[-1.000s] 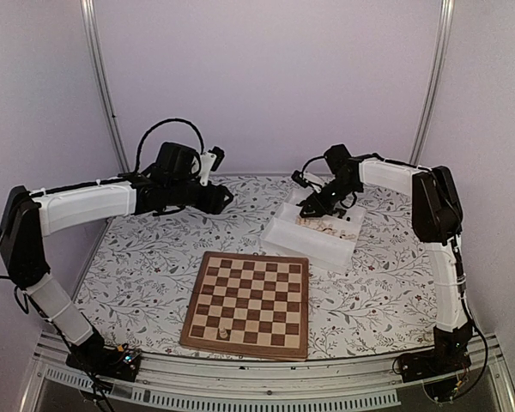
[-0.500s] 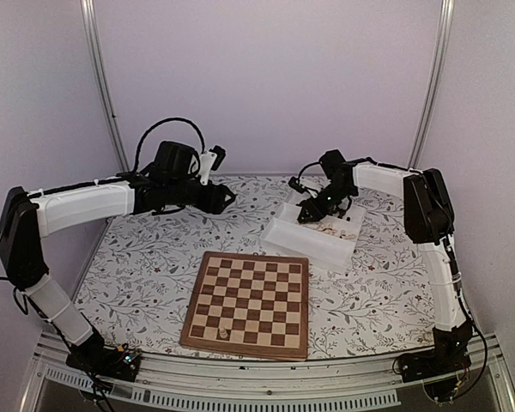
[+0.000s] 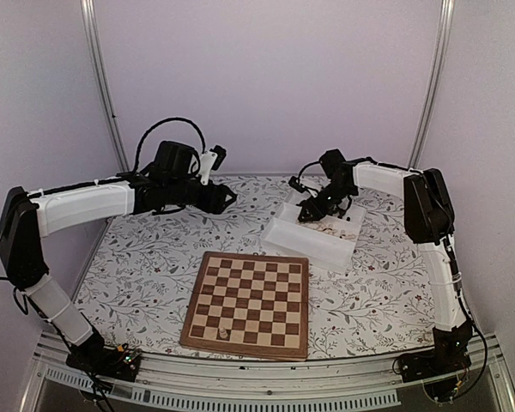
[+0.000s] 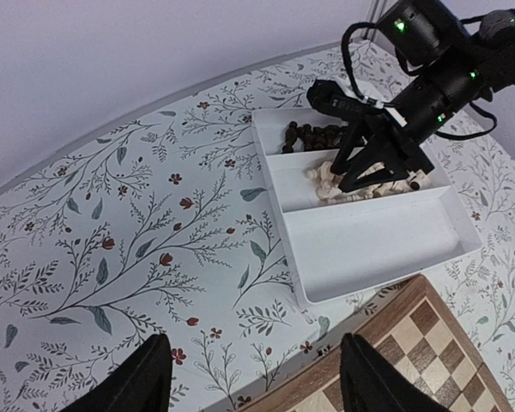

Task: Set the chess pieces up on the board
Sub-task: Pick up the chess piece from the storage box.

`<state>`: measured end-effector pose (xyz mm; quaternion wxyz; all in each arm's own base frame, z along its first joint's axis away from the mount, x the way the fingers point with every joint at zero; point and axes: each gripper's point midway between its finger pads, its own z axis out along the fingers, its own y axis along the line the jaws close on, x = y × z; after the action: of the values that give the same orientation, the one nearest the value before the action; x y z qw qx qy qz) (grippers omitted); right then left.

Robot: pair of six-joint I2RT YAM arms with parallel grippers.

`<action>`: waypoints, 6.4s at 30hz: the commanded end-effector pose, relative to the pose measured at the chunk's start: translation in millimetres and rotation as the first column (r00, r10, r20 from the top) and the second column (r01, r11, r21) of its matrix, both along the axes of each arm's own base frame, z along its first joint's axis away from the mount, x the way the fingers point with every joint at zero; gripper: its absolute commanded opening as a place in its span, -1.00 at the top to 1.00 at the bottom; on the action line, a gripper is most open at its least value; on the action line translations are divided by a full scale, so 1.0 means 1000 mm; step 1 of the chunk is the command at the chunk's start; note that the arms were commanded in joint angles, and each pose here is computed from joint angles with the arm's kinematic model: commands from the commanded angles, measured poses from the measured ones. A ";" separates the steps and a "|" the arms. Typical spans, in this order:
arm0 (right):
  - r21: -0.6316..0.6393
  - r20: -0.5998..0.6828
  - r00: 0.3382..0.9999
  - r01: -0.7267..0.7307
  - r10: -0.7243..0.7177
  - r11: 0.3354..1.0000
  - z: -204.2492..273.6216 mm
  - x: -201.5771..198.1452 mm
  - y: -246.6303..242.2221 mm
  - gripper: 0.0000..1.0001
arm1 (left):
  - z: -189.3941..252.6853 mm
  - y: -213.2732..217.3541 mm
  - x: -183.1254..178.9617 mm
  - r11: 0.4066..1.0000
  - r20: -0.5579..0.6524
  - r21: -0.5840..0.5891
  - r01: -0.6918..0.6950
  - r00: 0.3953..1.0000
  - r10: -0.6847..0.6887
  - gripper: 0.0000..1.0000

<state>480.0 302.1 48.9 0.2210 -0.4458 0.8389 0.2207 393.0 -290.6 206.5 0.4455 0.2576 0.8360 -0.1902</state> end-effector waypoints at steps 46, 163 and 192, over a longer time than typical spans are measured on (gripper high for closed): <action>-0.013 0.043 0.999 0.006 -0.006 1.000 -0.003 0.021 0.007 0.46 | 0.018 -0.010 -0.004 0.998 0.040 -0.024 0.056 0.998 -0.055 -0.39; 0.499 0.232 0.895 -0.445 0.381 0.743 0.297 -0.191 0.088 0.97 | 0.095 -0.087 -0.128 0.302 0.504 -0.733 0.609 0.785 -0.360 0.01; 0.449 0.182 0.920 -0.392 0.347 0.803 0.263 -0.175 0.091 0.97 | 0.107 -0.078 -0.126 0.270 0.516 -0.739 0.617 0.776 -0.362 0.56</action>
<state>300.2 391.4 321.8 0.3193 -0.5447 0.6345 0.4458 282.3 -386.8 268.4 0.4698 0.2385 0.5175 -0.6742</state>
